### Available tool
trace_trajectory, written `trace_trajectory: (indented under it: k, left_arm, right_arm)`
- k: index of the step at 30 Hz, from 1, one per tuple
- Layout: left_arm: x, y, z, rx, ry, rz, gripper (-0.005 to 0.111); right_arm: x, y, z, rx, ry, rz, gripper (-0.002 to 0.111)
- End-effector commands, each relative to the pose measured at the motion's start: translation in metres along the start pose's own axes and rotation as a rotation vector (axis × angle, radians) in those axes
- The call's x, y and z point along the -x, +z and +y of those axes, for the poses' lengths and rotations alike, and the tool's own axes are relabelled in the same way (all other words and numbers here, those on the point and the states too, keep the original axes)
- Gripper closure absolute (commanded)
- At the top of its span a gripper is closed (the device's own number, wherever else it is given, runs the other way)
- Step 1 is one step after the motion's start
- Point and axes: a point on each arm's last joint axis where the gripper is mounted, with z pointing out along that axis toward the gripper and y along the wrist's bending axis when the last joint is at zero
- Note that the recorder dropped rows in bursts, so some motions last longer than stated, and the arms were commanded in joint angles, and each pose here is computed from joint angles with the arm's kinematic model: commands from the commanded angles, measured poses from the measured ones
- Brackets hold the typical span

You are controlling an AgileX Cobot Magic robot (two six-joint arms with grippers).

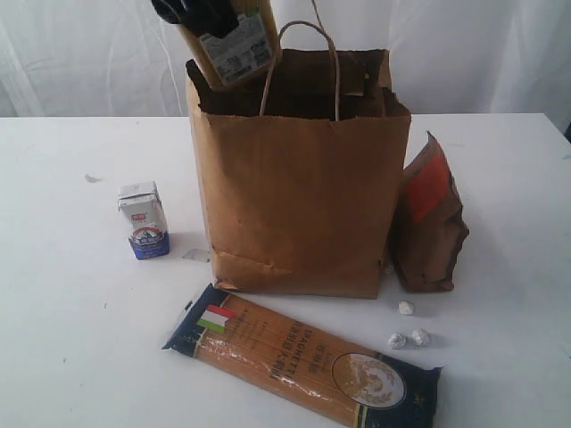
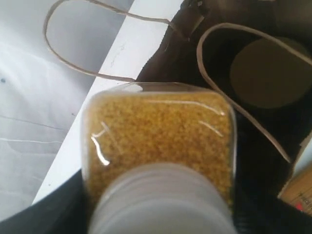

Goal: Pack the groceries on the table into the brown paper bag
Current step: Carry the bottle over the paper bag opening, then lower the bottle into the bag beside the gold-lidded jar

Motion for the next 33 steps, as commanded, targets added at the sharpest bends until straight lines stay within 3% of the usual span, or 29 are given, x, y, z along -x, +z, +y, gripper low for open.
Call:
trace_trajectory:
  k: [1,9,15,21,28,33]
  left_arm:
    - [0.008,0.002,0.004,0.033,0.004,-0.064,0.107]
    - [0.009,0.013,0.002,0.006,-0.006,-0.06,0.107]
    - [0.014,0.012,-0.011,-0.136,0.028,-0.115,0.107]
    - [0.007,0.023,-0.017,-0.21,0.064,-0.041,0.107]
    - [0.009,0.03,-0.03,-0.36,0.127,-0.066,0.107]
    - [0.004,0.039,-0.035,-0.422,0.14,-0.016,0.107]
  right_arm:
    - [0.0,0.0,0.0,-0.004,0.0,-0.012,0.108]
    - [0.0,0.0,0.0,-0.004,0.0,-0.012,0.108]
    - [0.0,0.0,0.0,-0.004,0.0,-0.012,0.108]
    - [0.0,0.0,0.0,-0.004,0.0,-0.012,0.108]
    - [0.0,0.0,0.0,-0.004,0.0,-0.012,0.108]
    - [0.0,0.0,0.0,-0.004,0.0,-0.012,0.108]
